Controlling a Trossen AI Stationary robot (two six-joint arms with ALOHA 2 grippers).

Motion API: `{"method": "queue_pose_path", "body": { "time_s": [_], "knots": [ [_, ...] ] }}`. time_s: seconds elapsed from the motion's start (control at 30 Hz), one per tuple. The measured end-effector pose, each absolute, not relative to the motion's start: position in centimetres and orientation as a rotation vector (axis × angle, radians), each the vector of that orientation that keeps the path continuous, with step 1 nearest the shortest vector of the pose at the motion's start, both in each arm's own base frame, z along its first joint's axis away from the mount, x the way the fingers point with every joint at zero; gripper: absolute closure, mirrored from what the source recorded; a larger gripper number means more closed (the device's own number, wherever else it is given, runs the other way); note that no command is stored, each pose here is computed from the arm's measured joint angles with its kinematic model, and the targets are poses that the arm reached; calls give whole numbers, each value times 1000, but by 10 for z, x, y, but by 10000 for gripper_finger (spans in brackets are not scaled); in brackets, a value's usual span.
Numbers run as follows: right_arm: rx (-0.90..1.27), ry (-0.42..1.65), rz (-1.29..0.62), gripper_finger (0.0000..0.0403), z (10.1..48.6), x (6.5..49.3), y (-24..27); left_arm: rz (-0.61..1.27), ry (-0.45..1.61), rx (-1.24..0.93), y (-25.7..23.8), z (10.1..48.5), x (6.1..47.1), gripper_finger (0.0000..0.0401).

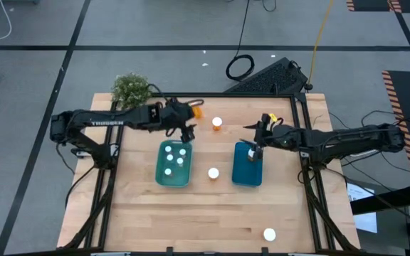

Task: Pick and place medicine bottles into bin by pill shape (circle, oval)
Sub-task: Put the large orange pill bottle into the blue bin

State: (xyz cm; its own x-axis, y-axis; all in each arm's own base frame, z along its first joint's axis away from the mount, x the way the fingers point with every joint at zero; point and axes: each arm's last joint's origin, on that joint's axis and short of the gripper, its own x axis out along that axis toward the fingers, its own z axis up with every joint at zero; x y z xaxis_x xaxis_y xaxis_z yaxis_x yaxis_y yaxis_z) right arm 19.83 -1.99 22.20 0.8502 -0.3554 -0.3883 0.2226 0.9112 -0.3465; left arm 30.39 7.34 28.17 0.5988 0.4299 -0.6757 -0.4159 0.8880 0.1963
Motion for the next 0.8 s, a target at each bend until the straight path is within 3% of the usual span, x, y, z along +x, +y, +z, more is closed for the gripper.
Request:
{"method": "queue_pose_path", "body": {
  "time_s": [0.13, 0.37, 0.53, 0.8],
  "knots": [
    [-318, 398, -364, 179, 229, 200, -31, 550, 792, -17, 96, 280, 299, 123],
    [-272, 411, -397, 179, 228, 198, -36, 773, 705, -283, 138, 272, 293, 123],
    [-270, 412, -395, 179, 227, 198, -36, 865, 748, -455, 175, 259, 298, 123],
    [-282, 428, -391, 179, 226, 198, -36, 873, 895, -544, 222, 236, 325, 123]
  ]
}}
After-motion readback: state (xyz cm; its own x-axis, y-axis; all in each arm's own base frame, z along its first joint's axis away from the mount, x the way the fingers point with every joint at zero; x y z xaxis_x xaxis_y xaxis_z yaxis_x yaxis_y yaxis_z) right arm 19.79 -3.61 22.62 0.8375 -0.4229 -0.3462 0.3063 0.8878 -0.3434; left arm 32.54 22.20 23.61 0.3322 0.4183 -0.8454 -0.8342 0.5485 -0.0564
